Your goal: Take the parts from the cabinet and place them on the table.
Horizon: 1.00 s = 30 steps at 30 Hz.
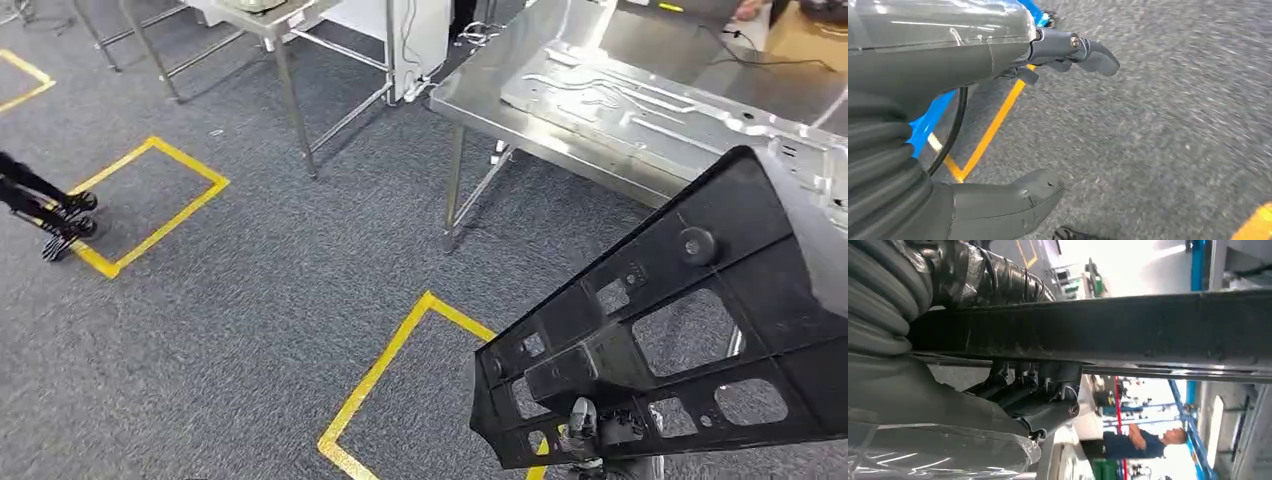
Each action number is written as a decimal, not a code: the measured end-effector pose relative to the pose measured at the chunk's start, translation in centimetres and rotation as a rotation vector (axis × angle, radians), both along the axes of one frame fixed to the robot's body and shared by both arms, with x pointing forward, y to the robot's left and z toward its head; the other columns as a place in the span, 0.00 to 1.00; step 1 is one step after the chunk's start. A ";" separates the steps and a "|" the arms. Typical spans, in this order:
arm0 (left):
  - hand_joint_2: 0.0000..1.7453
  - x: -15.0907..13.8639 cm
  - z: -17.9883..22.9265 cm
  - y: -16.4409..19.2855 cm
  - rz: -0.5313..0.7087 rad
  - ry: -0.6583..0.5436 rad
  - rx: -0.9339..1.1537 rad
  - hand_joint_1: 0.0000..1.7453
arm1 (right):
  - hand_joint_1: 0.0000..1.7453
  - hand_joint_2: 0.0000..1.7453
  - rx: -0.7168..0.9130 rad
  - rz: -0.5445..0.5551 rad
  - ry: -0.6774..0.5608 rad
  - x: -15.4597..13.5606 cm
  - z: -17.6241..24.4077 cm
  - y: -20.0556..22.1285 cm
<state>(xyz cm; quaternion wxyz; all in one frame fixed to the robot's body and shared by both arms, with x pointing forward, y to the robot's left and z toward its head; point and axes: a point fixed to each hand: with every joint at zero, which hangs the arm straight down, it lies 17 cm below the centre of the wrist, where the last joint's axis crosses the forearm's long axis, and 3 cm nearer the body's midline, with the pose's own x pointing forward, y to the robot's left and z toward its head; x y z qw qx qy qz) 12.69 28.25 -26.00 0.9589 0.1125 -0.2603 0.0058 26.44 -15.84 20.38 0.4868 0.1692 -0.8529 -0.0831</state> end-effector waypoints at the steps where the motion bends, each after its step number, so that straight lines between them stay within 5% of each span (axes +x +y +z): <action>1: 1.00 0.1 0.0 0.0 0.000 -0.002 0.000 0.00 | 1.00 1.00 -0.001 0.001 0.001 0.0 0.0 0.0; 22: 1.00 0.2 0.1 -0.5 -0.002 -0.015 -0.007 0.00 | 1.00 1.00 0.005 0.019 0.006 -0.3 -0.1 0.8; 30: 1.00 0.4 0.2 -0.3 -0.008 -0.023 -0.029 0.00 | 1.00 1.00 -0.032 -0.055 0.037 -0.1 -0.8 0.0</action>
